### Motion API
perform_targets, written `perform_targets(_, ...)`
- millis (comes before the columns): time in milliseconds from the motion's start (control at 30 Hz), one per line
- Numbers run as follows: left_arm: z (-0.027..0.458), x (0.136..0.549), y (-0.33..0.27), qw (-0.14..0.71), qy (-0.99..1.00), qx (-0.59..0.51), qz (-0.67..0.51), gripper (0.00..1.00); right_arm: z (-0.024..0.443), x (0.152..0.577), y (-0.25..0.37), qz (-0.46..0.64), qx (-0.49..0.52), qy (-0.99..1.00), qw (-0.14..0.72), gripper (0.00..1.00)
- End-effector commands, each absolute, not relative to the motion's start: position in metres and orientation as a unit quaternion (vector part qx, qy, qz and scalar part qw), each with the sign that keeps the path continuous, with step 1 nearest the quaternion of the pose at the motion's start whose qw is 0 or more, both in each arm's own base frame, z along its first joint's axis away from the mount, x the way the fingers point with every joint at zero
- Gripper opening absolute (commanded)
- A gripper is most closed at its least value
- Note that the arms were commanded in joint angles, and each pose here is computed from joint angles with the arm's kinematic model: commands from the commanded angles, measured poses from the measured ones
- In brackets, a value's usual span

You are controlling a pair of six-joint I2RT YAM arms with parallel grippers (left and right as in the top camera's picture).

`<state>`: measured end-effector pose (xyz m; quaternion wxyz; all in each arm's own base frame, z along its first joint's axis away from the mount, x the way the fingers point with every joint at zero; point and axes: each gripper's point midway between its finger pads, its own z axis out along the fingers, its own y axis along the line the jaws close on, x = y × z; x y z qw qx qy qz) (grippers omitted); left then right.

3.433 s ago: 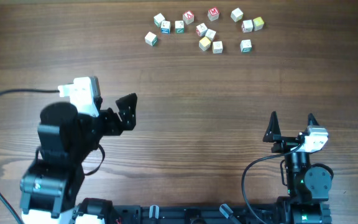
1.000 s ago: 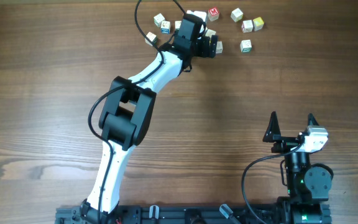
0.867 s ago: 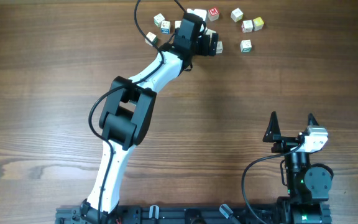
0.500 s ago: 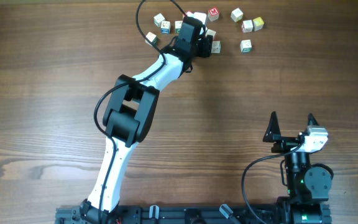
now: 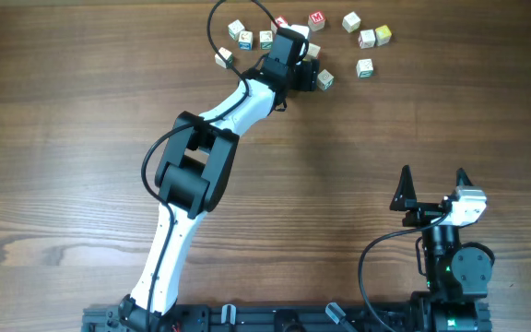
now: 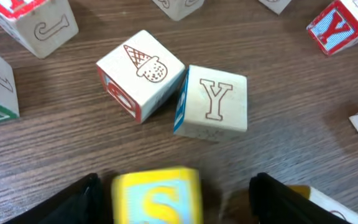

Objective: Form a tower
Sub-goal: 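Grasp the yellow-edged S block with the left gripper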

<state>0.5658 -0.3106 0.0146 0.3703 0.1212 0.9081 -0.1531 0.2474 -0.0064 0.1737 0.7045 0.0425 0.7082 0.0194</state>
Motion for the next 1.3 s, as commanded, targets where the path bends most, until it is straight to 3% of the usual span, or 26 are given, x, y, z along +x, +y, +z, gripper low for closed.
perform_targets(0,-0.008,0.562,-0.306,0.357,0.915,0.123,-0.141,0.76,0.174,0.247,-0.004,0.021,0.034,0.707,0.706,1.00)
perform_targets(100,-0.006,0.563,-0.306,0.361,0.914,0.123,-0.142,0.70,0.174,0.247,-0.004,0.021,0.034,0.707,0.706,1.00)
perform_targets(200,-0.008,0.562,-0.305,0.356,0.916,0.123,-0.140,0.53,0.174,0.247,-0.004,0.021,0.034,0.707,0.706,1.00)
perform_targets(333,-0.002,0.561,-0.305,0.355,0.916,0.123,-0.139,0.41,0.174,0.247,-0.004,0.021,0.034,0.707,0.706,1.00)
perform_targets(633,0.090,0.545,-0.296,0.364,0.913,0.122,-0.141,0.26,0.174,0.247,-0.004,0.021,0.034,0.707,0.706,1.00)
perform_targets(767,0.092,0.524,-0.284,0.315,0.935,0.084,-0.139,0.21,0.174,0.247,-0.004,0.021,0.034,0.707,0.706,1.00)
perform_targets(867,0.073,0.500,-0.271,0.249,0.960,0.026,-0.129,0.11,0.174,0.247,-0.004,0.021,0.034,0.707,0.706,1.00)
perform_targets(1033,0.055,0.465,-0.267,0.182,0.978,-0.016,-0.100,0.11,0.174,0.247,-0.004,0.021,0.034,0.707,0.706,1.00)
perform_targets(1267,0.047,0.431,-0.292,0.228,0.974,0.017,0.013,0.18,0.174,0.247,-0.004,0.021,0.034,0.707,0.706,1.00)
